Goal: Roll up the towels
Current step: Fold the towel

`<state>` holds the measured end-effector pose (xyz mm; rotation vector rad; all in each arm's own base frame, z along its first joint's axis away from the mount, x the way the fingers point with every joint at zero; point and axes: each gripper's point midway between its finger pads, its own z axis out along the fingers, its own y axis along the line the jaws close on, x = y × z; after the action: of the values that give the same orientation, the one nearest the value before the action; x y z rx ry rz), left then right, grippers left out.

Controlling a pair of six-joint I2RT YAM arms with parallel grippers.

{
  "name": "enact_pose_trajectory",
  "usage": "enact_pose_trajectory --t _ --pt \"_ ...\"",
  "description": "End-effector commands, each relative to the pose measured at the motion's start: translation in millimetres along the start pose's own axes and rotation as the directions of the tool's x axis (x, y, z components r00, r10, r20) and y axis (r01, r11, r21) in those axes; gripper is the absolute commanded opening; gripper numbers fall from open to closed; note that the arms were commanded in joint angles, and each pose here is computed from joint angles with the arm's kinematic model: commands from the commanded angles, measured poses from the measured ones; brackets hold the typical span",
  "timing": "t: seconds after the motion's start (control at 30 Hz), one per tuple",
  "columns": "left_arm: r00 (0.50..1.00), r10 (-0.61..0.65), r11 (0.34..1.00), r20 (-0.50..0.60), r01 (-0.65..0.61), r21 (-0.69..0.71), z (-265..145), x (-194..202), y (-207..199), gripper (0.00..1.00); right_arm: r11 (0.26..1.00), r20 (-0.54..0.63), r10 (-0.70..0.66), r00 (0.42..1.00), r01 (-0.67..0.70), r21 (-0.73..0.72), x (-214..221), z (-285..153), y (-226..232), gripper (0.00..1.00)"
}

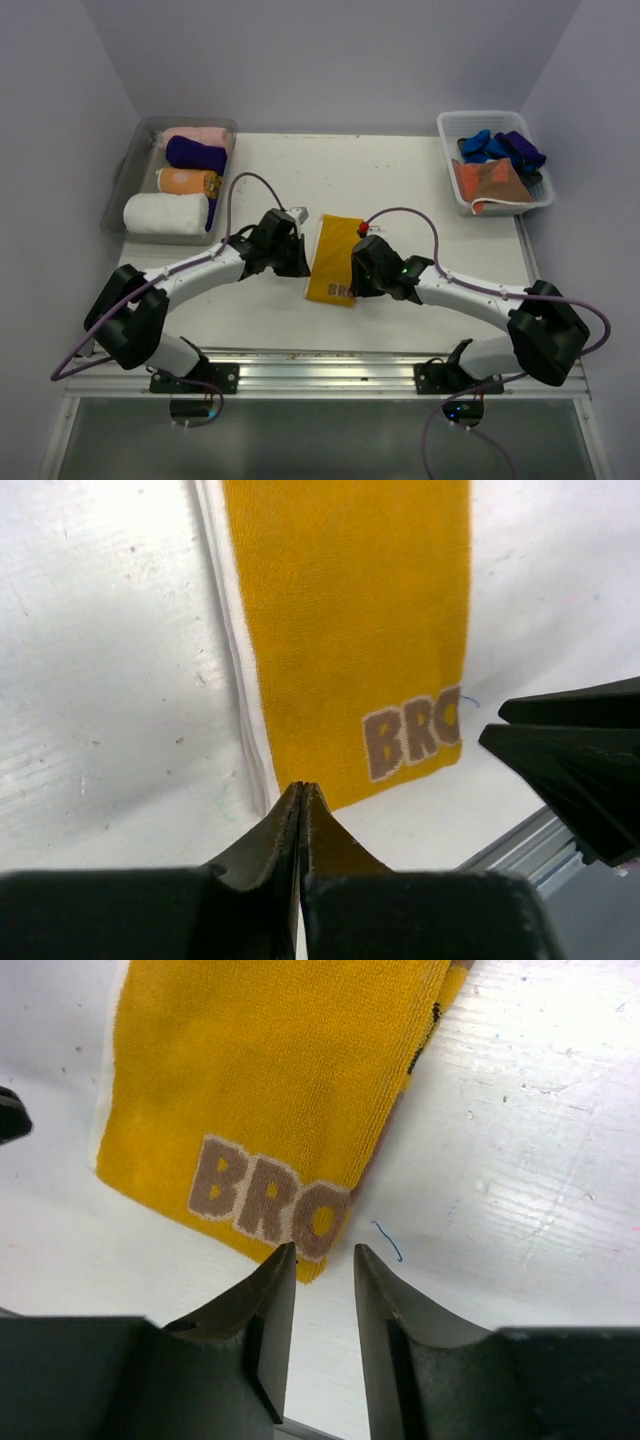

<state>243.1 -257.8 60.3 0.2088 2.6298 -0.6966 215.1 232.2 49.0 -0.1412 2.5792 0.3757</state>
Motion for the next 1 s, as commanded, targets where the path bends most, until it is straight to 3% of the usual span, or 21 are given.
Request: enact_pose_trajectory --t 0.0,0.03,0.1,0.17,0.27,0.47,0.73,0.97 --pt "1.000 -0.003 1.000 0.022 0.003 -0.027 -12.7 4.5 5.6 0.08 0.998 0.012 0.059 0.998 -0.059 0.010 2.6 -9.6 -5.4 0.35" --pt "1.000 -0.007 1.000 0.015 0.008 -0.016 -11.4 8.4 5.4 0.24 0.997 0.001 0.070 0.998 -0.070 -0.019 5.4 -10.9 -0.8 0.37" --pt "1.000 -0.017 1.000 0.002 0.017 0.013 -4.2 18.3 6.6 0.35 0.996 -0.011 0.085 0.996 -0.085 -0.039 10.5 -8.6 2.8 0.41" --pt "1.000 -0.023 0.998 -0.010 0.023 0.060 1.4 24.4 2.0 0.42 0.996 -0.027 0.085 0.996 -0.086 -0.037 15.7 -6.1 3.3 0.44" --pt "0.999 -0.040 0.997 -0.023 0.041 0.069 9.2 35.4 7.3 0.43 0.994 -0.043 0.097 0.994 -0.099 -0.050 21.4 -3.7 5.0 0.47" --pt "0.996 -0.069 0.990 -0.057 0.075 0.117 18.3 53.5 8.1 0.38 0.991 -0.056 0.111 0.992 -0.115 -0.074 27.9 0.4 9.4 0.46" --pt "0.993 -0.080 0.993 -0.082 0.086 0.078 24.7 64.5 19.2 0.31 0.988 -0.088 0.108 0.990 -0.116 -0.102 37.7 9.6 16.8 0.43" --pt "0.995 -0.079 0.994 -0.068 0.084 0.070 32.3 62.8 23.0 0.13 0.990 -0.085 0.116 0.990 -0.122 -0.067 42.7 19.8 9.6 0.38"
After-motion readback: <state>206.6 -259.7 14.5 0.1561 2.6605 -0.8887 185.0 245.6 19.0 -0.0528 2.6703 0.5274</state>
